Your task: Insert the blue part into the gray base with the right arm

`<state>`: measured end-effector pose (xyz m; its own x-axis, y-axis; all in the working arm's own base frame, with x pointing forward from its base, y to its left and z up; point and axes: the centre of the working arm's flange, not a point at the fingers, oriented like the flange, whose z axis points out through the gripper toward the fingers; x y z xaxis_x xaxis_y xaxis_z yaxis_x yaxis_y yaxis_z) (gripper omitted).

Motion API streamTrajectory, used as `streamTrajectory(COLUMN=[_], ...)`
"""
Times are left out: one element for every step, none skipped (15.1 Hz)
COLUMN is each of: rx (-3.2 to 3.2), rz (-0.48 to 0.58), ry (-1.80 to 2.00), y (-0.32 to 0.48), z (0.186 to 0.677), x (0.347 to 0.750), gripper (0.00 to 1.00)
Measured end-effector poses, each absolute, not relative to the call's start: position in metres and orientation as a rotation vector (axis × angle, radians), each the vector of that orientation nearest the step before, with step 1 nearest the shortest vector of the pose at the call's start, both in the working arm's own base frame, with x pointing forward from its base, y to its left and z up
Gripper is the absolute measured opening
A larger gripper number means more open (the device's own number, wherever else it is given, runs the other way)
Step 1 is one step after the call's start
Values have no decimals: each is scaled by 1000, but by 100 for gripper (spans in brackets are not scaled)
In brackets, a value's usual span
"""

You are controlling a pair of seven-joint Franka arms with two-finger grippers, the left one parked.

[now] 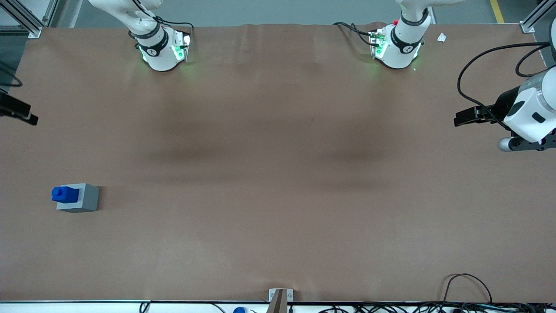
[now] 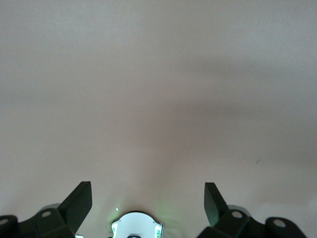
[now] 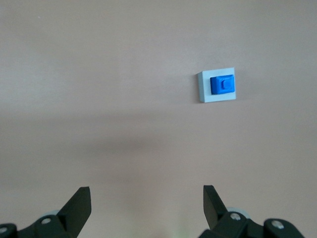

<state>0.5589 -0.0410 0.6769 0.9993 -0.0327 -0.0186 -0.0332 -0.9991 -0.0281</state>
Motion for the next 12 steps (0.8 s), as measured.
streamTrajectory(rx=[-3110,-3107,-3104,-3100,-3096,-3093,-3091,-3090,-3089,-3089,-3089,-3093], rz=[15,3,-2,-6,-5,-6,-7,-8,-11,-12,-9,-7], ry=[48,40,33,28,26,25,24,24,24,24,23,24], y=[-29,-21,-16,-14,-14,-15,-15,-16,-16,-16,-16,-16], z=[685,693,698,701,702,703,705,705,706,707,707,707], x=[547,534,521,508,496,485,477,472,469,468,468,467], gripper=[100,100,100,100,100,100,100,100,100,100,100,100])
